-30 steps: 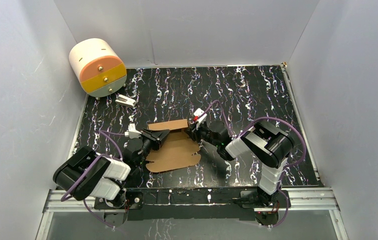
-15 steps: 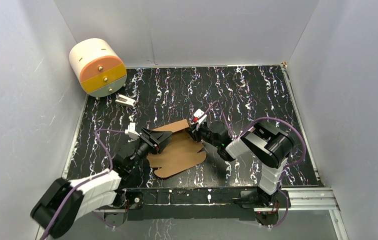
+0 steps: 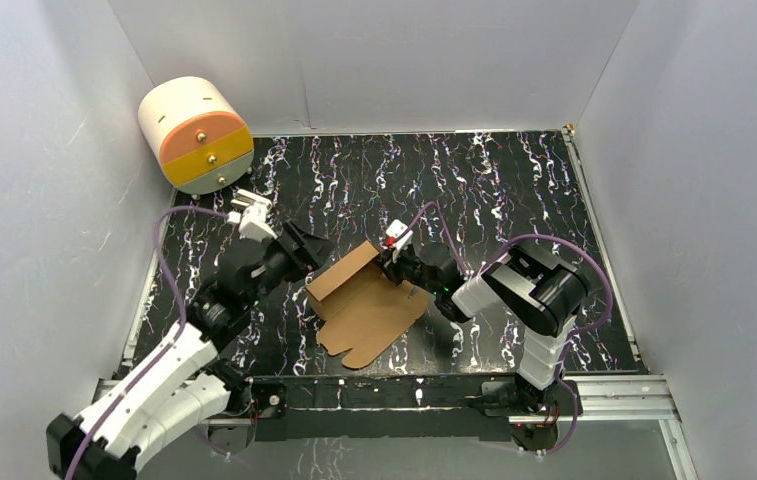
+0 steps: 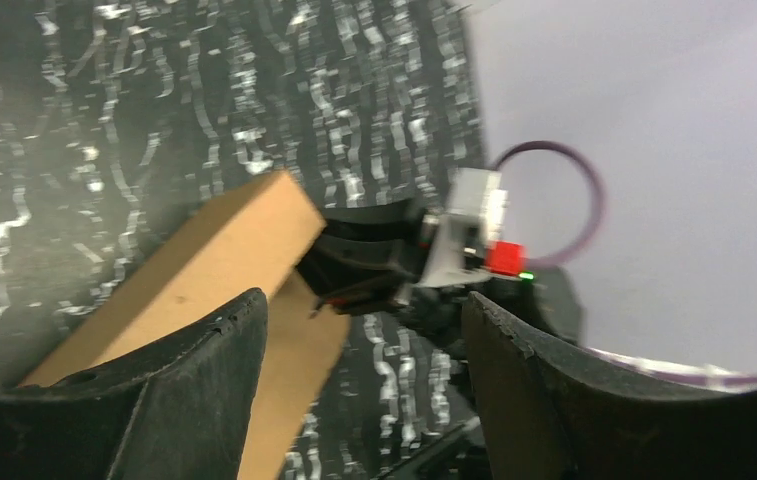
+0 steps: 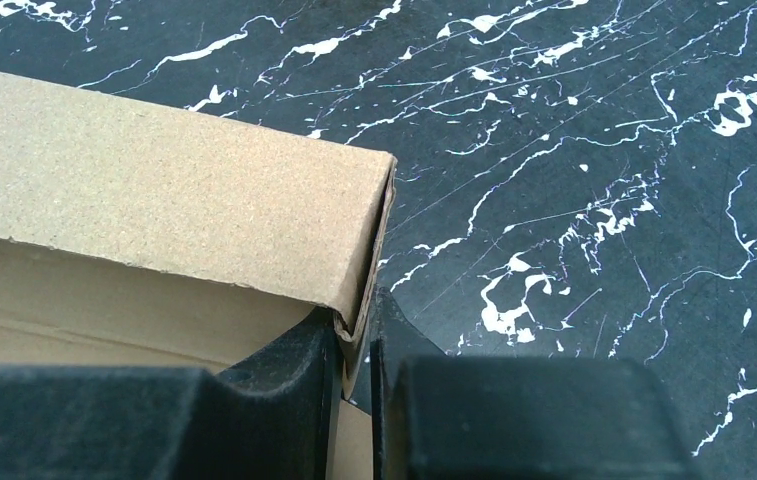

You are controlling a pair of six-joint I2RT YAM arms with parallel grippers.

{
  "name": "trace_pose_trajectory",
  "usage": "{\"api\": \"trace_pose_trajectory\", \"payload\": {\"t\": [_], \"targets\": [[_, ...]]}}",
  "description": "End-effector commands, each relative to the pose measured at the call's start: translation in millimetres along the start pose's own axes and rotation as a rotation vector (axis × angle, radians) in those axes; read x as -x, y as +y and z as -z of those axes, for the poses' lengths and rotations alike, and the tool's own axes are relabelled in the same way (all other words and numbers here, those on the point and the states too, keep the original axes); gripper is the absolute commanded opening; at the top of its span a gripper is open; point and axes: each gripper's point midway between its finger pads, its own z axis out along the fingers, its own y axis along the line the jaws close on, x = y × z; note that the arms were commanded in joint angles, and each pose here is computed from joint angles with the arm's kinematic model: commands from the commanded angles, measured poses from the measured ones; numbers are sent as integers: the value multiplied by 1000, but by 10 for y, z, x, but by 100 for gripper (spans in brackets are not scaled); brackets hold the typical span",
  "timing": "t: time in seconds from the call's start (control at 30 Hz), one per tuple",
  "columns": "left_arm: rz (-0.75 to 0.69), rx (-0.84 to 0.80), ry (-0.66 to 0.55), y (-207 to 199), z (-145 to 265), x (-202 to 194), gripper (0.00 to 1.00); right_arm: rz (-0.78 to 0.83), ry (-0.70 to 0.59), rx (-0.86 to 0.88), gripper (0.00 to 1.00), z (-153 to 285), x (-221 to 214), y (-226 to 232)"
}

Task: Fold the paper box

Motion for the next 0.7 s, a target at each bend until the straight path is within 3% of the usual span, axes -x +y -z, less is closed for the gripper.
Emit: {"api": "trace_pose_trajectory", "payload": {"t": [0.0,0.33,0.67], "targets": [[-211,223,150,442,-157,-193,68,15,5,38,21,-3,10,70],[-233,158,275,367,-861,-409,67,23,6,69,21,-12,-2,120],[-188,138,377,502,-1125,-705,58,24,4,69,21,-24,-3,119]]}}
